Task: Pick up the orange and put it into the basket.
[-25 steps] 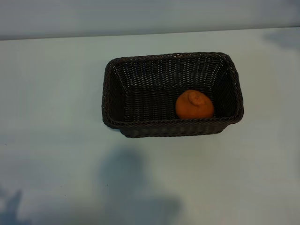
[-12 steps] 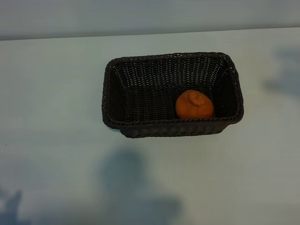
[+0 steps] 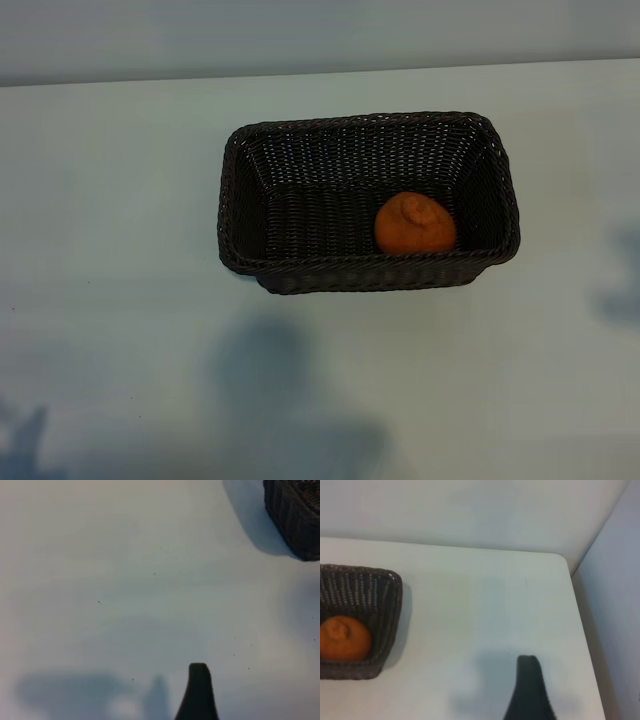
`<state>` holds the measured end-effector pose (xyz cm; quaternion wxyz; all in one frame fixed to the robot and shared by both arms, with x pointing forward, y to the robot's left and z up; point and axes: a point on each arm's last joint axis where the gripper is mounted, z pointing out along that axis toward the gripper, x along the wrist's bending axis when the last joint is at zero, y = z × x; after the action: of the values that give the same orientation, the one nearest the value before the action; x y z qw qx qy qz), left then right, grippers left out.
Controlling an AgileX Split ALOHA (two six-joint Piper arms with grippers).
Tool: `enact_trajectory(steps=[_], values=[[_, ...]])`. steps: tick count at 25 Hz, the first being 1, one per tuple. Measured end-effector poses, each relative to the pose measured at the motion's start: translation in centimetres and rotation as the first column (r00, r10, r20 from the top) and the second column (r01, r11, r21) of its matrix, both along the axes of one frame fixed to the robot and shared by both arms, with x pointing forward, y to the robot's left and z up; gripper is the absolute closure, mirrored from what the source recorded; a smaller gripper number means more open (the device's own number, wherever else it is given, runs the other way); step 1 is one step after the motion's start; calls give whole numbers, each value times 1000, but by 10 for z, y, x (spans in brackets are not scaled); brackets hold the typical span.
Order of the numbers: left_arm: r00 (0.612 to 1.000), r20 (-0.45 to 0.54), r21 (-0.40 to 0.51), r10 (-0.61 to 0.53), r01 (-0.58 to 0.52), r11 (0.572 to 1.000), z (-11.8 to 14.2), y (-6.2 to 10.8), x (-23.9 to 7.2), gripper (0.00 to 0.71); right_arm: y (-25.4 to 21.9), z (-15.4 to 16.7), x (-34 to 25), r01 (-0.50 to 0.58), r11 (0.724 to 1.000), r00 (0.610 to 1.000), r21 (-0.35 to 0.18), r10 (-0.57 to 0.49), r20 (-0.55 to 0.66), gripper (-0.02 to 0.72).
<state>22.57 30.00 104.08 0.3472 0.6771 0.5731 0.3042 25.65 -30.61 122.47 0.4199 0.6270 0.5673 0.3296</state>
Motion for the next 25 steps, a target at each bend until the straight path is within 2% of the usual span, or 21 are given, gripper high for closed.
enact_trajectory(steps=[5,9,18,20,25], values=[[1000,0,1,-1,1,1000,0,0,0,120,3,-20,-33,1,1000,996,-11,0,94,205],[1000,0,1,-1,1,1000,0,0,0,120,3,-43,-45,-31,1000,989,3,30,147,205],[1000,0,1,-1,1,1000,0,0,0,120,4,-99,-71,-50,998,981,24,44,188,205],[1000,0,1,-1,1,1000,0,0,0,120,4,-107,-71,-50,998,982,24,44,182,205],[1000,0,1,-1,1,1000,0,0,0,120,3,-128,-58,-50,998,996,34,48,79,206]])
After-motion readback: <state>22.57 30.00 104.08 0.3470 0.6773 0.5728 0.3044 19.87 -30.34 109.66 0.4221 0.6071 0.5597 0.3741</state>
